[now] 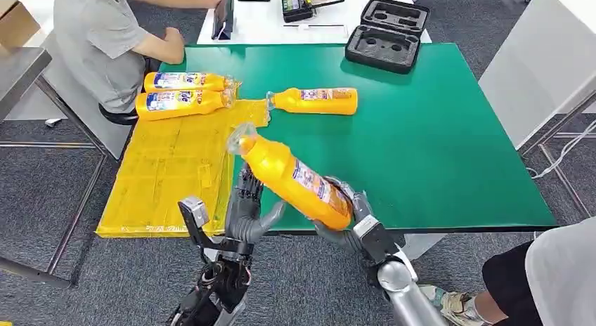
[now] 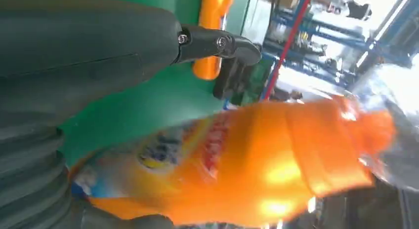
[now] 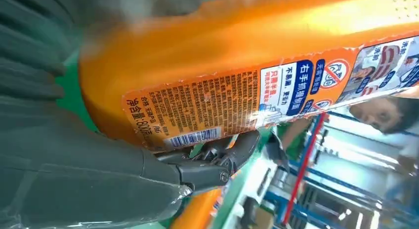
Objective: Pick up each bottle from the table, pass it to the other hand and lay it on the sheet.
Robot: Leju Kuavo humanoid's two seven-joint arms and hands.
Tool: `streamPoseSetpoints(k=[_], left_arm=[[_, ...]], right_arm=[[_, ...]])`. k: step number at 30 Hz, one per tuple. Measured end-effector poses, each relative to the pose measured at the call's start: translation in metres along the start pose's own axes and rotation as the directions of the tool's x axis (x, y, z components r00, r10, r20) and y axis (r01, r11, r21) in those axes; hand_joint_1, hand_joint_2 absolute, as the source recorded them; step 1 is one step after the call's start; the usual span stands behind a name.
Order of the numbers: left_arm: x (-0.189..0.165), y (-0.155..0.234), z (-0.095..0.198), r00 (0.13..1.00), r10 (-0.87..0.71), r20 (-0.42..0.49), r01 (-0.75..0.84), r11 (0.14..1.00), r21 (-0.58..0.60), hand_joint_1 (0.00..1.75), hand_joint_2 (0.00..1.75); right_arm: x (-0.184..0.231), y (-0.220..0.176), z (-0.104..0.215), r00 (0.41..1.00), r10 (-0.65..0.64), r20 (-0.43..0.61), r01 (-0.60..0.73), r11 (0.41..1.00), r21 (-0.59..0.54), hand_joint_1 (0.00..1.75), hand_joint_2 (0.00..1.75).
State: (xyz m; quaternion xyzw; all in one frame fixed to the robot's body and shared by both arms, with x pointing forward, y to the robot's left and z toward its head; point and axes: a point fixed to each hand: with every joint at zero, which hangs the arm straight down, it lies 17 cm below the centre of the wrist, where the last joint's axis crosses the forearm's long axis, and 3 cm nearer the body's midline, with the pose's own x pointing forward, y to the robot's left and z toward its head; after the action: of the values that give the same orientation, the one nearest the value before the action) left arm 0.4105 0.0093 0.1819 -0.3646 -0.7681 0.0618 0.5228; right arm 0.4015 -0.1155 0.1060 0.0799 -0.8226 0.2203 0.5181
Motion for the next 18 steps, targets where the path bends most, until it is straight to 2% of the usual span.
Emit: streamPoseSetpoints(k=[7, 18], left_arm=[[-0.001, -0.009, 0.001, 0.999, 0.036, -0.007, -0.037, 0.998, -0.041, 0.00, 1.75], [-0.004, -0.010, 0.000, 0.999, 0.047, -0.014, -0.048, 0.998, -0.043, 0.00, 1.75]], right_arm=[[-0.013, 0.005, 0.007, 0.999, -0.018, -0.040, 0.019, 1.000, 0.024, 1.75, 1.75], [-0.026, 0.008, 0.013, 0.997, -0.013, -0.073, 0.015, 0.999, 0.038, 1.75, 1.75]])
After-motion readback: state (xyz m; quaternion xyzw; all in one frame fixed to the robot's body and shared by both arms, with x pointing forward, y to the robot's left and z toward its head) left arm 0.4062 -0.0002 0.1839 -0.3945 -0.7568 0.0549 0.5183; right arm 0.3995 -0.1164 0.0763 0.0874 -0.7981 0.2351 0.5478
